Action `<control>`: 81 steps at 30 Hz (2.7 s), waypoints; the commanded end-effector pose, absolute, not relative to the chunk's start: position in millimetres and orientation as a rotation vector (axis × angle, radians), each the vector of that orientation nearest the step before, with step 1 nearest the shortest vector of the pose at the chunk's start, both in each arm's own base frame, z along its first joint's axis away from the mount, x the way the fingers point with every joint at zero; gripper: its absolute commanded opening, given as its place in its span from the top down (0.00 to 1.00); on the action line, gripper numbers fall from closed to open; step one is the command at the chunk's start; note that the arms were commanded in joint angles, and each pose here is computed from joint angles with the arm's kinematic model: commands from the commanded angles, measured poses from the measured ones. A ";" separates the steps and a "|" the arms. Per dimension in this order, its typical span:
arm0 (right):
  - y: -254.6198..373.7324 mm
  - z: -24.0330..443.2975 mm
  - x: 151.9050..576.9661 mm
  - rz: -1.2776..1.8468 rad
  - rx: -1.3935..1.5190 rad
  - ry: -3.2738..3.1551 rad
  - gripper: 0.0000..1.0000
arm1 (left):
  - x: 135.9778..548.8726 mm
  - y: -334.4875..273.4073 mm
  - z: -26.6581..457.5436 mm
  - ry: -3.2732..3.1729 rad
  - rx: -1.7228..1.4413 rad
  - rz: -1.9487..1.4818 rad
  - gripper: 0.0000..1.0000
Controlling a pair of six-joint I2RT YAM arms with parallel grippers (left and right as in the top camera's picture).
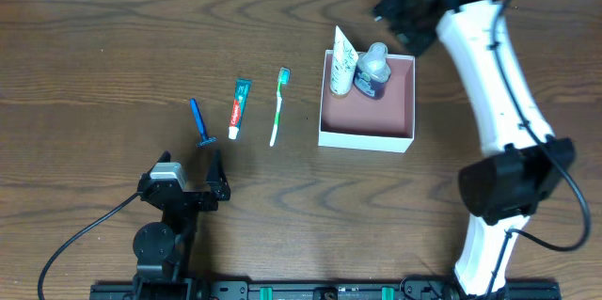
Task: Pack container
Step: 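Move right gripper to the green soap bar box and grasp it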
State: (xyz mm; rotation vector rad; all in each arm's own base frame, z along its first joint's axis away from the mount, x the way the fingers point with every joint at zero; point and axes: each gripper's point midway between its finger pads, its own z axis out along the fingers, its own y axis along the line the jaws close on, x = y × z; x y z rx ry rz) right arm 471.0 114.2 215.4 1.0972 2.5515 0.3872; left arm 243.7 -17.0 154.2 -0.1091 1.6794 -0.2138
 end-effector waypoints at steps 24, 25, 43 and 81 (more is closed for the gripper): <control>-113.2 243.1 388.4 -0.037 0.179 2.859 0.01 | 243.5 -18.4 138.7 1.719 -0.102 -0.218 0.02; -107.0 239.5 385.2 0.012 0.112 2.880 0.01 | 243.5 -18.4 138.6 1.720 -0.101 -0.218 0.02; -119.8 152.6 371.8 -0.042 -0.173 3.038 0.01 | 243.5 -18.4 138.7 1.719 -0.102 -0.218 0.02; -122.9 18.4 348.2 -0.063 -0.602 3.031 0.01 | 243.5 -18.4 138.6 1.720 -0.101 -0.218 0.02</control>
